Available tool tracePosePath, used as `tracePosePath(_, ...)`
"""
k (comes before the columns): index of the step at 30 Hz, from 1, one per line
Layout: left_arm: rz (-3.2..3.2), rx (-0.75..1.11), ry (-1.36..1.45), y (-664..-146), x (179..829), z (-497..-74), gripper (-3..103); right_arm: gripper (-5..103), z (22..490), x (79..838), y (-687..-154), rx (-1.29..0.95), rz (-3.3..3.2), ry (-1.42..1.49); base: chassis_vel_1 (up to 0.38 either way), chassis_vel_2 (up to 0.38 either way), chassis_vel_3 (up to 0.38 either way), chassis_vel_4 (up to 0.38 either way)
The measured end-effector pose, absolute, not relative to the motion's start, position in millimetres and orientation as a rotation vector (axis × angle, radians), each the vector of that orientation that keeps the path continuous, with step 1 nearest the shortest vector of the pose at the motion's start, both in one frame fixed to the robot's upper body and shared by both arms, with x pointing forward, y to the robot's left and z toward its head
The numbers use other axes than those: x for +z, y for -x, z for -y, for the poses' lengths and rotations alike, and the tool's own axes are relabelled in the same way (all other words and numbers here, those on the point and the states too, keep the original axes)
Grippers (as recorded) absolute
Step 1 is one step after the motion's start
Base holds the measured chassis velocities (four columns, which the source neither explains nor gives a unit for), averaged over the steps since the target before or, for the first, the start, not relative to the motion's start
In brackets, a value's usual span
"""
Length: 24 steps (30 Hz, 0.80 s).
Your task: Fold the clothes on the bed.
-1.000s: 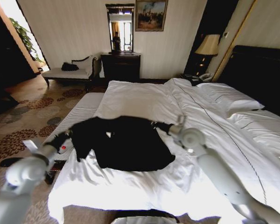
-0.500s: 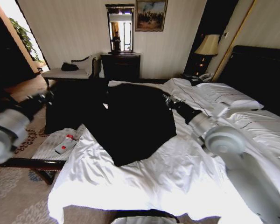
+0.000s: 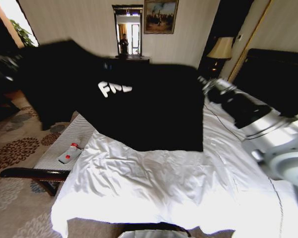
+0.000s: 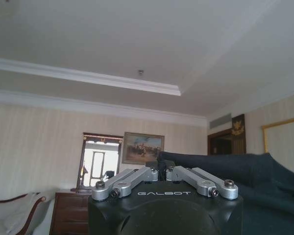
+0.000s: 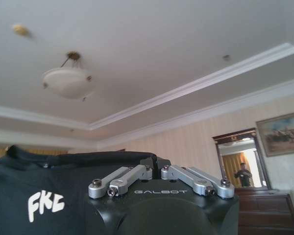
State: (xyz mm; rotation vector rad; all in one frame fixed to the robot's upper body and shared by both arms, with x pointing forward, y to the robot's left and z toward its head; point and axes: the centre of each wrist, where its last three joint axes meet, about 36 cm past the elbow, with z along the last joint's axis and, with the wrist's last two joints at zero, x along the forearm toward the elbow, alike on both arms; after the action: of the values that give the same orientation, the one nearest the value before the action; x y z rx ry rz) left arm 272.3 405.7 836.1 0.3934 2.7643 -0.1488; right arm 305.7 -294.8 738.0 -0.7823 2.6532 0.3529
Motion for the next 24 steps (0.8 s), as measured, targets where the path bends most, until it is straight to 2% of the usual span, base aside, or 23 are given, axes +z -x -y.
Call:
tracePosePath(4,-2.777,-0.038,-0.461,-267.0,862.4,-390.3,2,2,301.0,714.7,-308.0,0.494,-2.705,0.701,0.0,0.0,0.0,0.0)
tracePosePath(8,-2.822,0.073,-0.518,-272.4,875.0,-373.1,2,2,305.9,696.3,-307.5,0.538,-2.769,0.628,0.0,0.0,0.0,0.0)
tracePosePath(16,-2.907,0.184,-0.573,-299.7,859.7,-351.1,2,2,292.3,659.8,-311.1,0.68,-2.872,0.557,0.0,0.0,0.0,0.0)
tracePosePath(20,-2.94,0.201,-0.542,-315.0,842.1,-355.3,2,2,280.1,658.0,-318.5,0.658,-2.855,0.617,0.0,0.0,0.0,0.0)
tracePosePath(24,-2.963,0.185,-0.484,-332.3,836.0,-372.6,2,2,291.9,652.0,-347.0,0.61,-2.881,0.598,0.0,0.0,0.0,0.0)
